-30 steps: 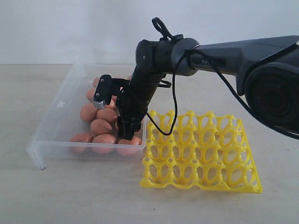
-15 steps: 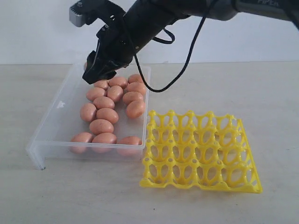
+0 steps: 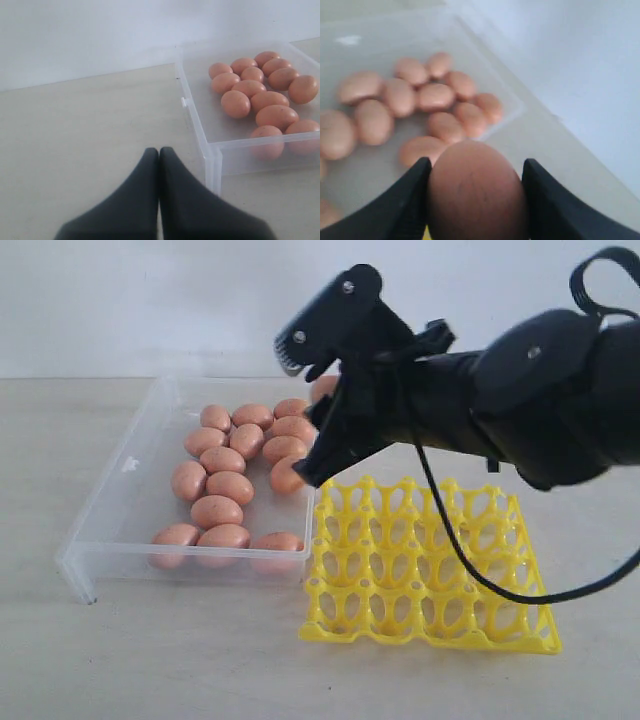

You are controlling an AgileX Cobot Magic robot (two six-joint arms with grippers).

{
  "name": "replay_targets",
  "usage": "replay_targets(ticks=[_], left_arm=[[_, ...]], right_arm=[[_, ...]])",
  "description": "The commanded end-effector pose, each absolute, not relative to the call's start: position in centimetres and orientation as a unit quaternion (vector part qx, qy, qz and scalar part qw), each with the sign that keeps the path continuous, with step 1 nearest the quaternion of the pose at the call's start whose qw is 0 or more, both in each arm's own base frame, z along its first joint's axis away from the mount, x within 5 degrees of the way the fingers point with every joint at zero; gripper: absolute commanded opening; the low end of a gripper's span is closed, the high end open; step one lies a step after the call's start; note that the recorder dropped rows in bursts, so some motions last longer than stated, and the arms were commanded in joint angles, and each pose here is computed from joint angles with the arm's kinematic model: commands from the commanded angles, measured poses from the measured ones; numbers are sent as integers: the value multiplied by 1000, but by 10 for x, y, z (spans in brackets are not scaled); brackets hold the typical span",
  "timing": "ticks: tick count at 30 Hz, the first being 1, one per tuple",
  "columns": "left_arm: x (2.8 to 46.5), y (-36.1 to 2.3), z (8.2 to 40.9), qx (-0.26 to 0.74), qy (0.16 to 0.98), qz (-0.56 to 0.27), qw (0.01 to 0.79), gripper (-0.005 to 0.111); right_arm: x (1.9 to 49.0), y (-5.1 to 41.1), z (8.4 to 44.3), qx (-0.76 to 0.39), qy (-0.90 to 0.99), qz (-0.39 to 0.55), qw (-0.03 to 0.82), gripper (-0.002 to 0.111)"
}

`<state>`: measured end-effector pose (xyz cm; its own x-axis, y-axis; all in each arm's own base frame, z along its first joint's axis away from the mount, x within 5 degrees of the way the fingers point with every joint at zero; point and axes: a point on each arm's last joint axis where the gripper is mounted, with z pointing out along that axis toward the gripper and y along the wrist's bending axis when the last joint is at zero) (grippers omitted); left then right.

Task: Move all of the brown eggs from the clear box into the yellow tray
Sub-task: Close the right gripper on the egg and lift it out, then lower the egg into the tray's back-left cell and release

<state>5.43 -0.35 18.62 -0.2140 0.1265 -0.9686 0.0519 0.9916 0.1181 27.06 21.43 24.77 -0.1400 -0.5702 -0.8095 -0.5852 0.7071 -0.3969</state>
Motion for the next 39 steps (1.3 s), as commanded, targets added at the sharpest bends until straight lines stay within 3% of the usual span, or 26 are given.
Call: replay_targets(ticks=[1,3,5,7,12,16,20,25,34,39], left_arm=[[54,-4,186,55,778,21,625,-4],[54,-4,186,55,778,21,625,-4],[54,-4,186,55,778,21,625,-4],[54,-4,186,55,778,21,625,-4],[54,-4,186,55,778,21,625,-4],[54,-4,186,55,778,21,625,-4],[54,-4,186,55,778,21,625,-4],[54,-4,186,55,778,21,625,-4],[54,-4,186,55,778,21,625,-4],[54,-4,186,55,778,21,625,-4]], right_arm=[[286,171,251,-174,746,-125,630,-1],[293,158,255,-71,733,-113,667,-1],[301,145,262,71,701,-5,710,-1],[311,139,270,135,654,126,734,-1],[333,129,266,-22,608,370,702,-1],[340,91,240,-106,617,453,634,-1],[338,73,202,-167,683,470,533,-1],[326,109,177,-288,696,496,432,-1],[358,175,176,-348,706,451,421,-1],[360,184,160,-360,720,433,405,-1]])
